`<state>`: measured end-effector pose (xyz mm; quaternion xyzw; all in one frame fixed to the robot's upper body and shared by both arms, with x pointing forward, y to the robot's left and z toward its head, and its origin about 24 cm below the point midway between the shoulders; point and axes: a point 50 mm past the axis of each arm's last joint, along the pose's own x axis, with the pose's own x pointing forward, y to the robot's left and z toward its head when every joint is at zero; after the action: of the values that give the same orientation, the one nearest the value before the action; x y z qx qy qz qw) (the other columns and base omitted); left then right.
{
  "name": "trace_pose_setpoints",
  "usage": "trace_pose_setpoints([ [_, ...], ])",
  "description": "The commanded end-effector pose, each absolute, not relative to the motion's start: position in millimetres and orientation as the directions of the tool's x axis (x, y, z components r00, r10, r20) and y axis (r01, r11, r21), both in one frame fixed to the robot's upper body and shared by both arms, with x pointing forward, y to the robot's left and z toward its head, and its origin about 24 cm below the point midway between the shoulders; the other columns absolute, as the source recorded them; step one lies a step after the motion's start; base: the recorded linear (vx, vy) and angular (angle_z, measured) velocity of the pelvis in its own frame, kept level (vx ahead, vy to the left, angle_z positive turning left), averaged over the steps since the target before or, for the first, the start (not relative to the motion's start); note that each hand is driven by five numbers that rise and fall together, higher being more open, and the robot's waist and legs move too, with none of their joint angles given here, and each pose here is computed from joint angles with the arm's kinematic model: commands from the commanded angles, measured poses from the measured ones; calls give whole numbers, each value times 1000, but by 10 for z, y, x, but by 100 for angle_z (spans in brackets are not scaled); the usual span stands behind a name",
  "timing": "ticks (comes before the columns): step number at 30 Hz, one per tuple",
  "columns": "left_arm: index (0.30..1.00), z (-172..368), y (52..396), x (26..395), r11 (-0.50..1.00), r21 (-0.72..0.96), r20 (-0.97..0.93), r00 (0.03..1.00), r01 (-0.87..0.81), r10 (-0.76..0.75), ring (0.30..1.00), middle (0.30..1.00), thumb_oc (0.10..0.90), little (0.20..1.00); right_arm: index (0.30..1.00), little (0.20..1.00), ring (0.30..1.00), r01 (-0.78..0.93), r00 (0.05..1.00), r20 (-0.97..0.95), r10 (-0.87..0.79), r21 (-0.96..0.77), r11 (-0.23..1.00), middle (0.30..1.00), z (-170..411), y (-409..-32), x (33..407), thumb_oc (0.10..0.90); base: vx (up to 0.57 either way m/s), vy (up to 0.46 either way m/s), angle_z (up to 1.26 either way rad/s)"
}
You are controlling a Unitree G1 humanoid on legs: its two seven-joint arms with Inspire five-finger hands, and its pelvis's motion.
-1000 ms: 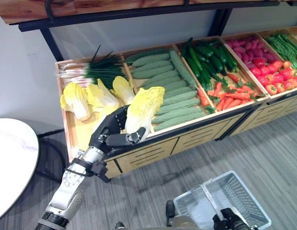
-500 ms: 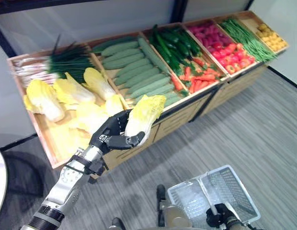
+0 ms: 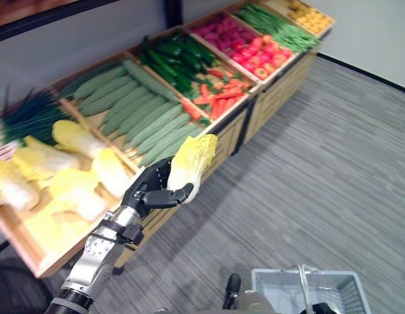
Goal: Get the vegetables into the basket
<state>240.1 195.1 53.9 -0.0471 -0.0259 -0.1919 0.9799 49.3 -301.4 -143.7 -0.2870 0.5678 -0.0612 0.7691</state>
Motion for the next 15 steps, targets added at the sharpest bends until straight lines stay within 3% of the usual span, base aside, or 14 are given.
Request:
trace_pose_setpoints([
  [1, 300, 1167, 1768, 2503, 874, -17, 372, 814, 486, -445, 300, 300, 400, 300, 300, 300, 300, -161, 403, -778, -481, -578, 800, 300, -1336, -3176, 651, 400, -9, -147, -12],
  [7, 300, 1180, 1680, 2550, 867, -22, 388, 803, 499, -452, 300, 300, 400, 300, 300, 300, 300, -145, 464, -720, -517, -637, 757, 300, -1194, -3353, 868, 400, -62, -178, -22],
  [15, 300, 1108, 1765, 2461, 892, -68, 391, 835, 447, -388, 300, 300, 400, 300, 300, 300, 300, -169, 591, -666, -455, -654, 738, 300, -1083, -3282, 1305, 400, 64, 4, -107],
])
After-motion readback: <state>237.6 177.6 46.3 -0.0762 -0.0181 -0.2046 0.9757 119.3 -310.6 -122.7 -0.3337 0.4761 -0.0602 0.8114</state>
